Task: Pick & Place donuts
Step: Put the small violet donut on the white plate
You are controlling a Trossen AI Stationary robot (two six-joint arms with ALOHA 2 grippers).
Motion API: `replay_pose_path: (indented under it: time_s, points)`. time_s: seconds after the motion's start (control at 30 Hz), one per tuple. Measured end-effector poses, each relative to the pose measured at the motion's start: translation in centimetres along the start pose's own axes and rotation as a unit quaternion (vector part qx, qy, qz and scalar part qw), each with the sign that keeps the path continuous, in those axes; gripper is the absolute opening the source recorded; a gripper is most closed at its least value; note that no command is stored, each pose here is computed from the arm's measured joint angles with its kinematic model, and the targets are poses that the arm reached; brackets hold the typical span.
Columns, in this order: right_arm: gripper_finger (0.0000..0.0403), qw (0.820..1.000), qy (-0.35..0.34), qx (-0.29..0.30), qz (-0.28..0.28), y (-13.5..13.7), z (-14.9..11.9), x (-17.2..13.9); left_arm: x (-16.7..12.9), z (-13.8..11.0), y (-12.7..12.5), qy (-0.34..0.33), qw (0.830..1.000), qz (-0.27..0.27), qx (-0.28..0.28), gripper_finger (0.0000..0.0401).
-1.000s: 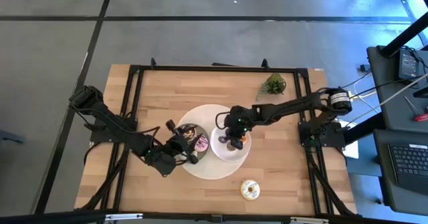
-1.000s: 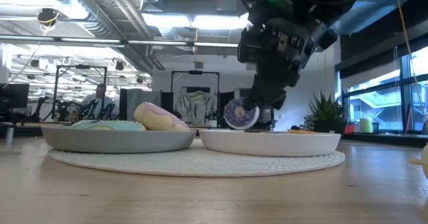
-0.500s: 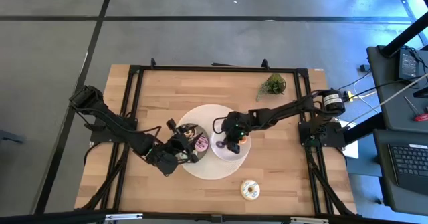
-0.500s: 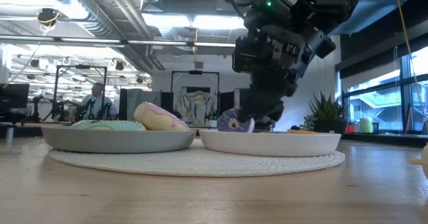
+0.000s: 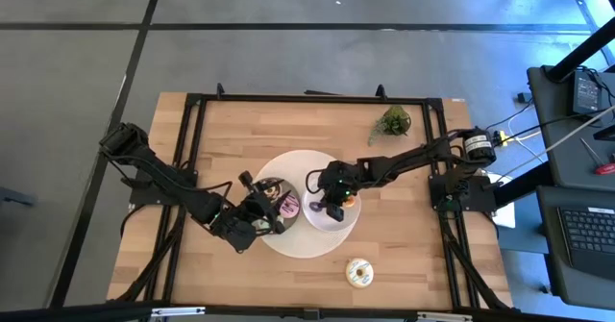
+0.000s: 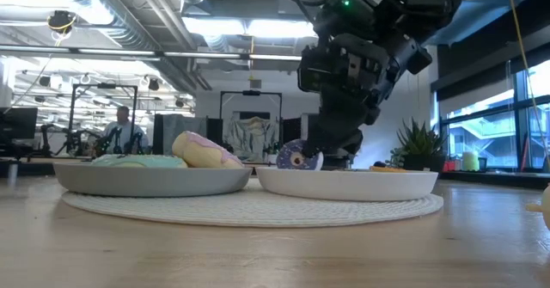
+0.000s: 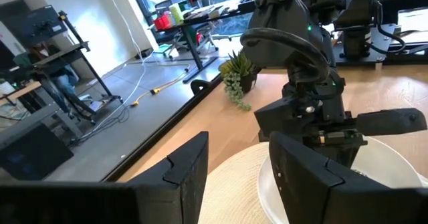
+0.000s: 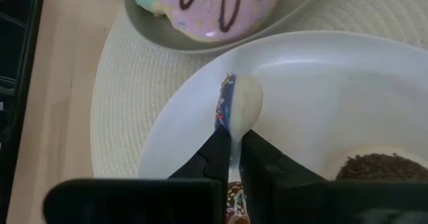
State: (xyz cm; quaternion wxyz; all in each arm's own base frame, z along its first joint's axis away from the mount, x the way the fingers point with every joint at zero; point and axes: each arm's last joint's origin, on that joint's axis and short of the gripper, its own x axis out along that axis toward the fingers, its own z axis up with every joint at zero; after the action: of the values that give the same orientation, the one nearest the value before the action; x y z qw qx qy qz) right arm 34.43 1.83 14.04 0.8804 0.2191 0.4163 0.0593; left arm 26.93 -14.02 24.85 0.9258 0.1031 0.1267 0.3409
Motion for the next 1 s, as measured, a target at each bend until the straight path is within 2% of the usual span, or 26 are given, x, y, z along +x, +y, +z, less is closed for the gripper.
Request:
replay_pose_path:
  time_s: [0.8, 1.0]
  points:
    - [0.0029, 1.0, -0.002, -0.02, -0.001, 0.67, -0.21, 0.19, 0.17, -0.01, 0.08, 0.001, 1.0, 0.003, 0.001, 0.0148]
    - [0.0029, 0.999, -0.011, -0.019, -0.03, 0.41, -0.17, 0.22, 0.18, -0.01, 0.08, 0.001, 1.0, 0.003, 0.0, 0.0152]
